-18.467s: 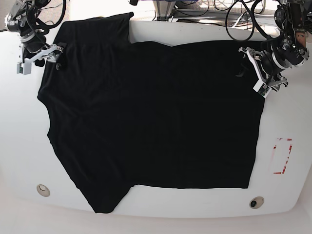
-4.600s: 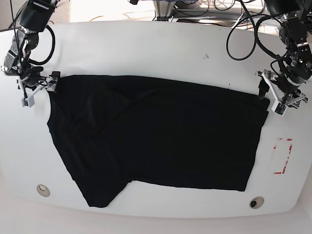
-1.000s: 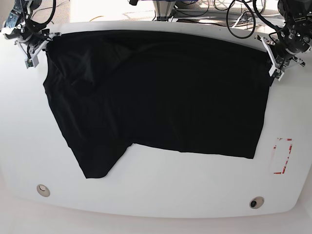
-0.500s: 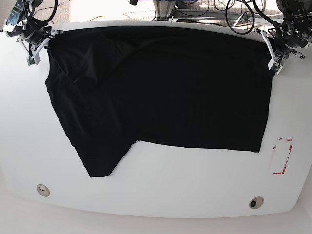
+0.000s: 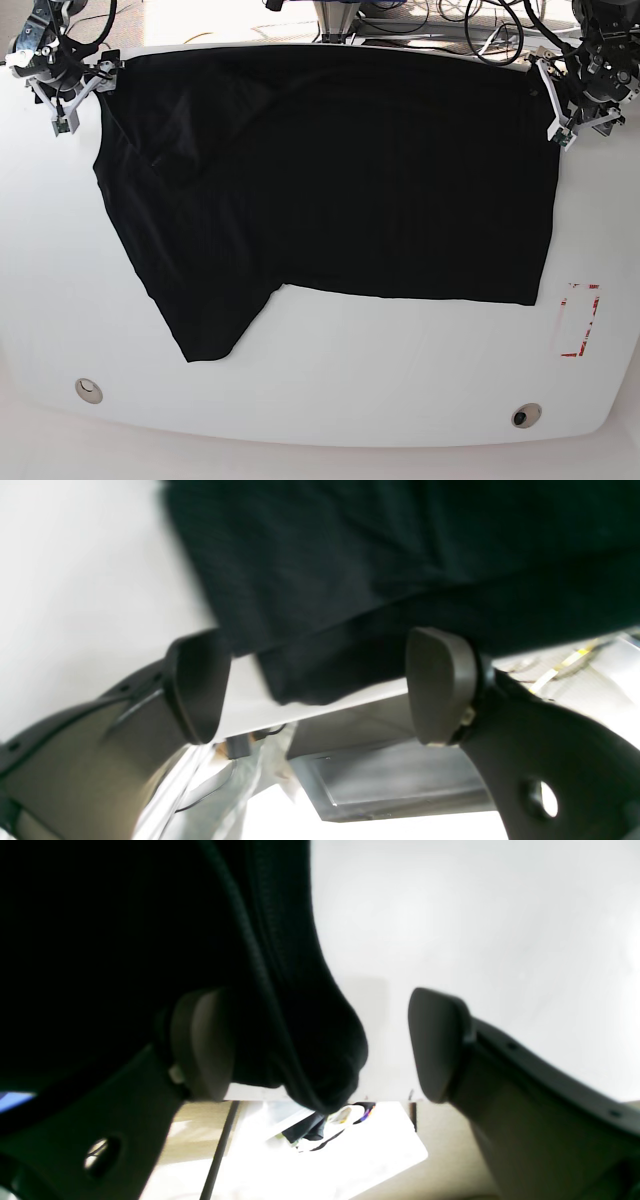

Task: Layout the t-shirt on the table in an organized manner, then fold the t-shirt properly
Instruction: 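Pull the folded edge with both grippers back toward the robot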

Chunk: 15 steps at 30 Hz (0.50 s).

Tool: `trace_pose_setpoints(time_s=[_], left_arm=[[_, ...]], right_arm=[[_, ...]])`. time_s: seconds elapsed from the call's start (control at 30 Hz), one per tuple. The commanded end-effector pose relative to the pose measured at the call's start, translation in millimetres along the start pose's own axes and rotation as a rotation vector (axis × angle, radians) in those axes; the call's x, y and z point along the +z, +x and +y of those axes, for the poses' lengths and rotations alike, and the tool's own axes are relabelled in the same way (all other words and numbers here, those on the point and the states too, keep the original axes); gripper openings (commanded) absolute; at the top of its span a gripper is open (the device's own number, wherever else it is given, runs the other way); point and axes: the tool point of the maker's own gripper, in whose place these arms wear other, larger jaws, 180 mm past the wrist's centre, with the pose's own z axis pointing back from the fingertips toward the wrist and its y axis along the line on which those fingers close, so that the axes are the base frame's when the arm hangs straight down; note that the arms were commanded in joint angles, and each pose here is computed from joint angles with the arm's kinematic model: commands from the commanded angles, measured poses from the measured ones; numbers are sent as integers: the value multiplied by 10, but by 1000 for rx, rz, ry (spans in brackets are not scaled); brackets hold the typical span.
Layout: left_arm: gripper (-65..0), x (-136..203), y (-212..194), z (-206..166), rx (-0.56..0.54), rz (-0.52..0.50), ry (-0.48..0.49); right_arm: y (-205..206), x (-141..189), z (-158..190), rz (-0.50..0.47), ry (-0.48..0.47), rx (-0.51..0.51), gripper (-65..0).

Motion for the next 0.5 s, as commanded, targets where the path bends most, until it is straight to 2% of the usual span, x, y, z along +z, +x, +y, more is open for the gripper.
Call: trace_pose_setpoints(time_s=[0.0,0.2,0.47], left_arm=[[-133,90,119,181,7,-44,48],[-133,187,248,405,37,-89,109],[-133,394,671,742,43,-206,204]], right_arm=[[281,202,-48,-78,-41,64,-98],[447,485,-155,-98,-118,96,-79],[908,631,-201,-206,-159,107,-76]])
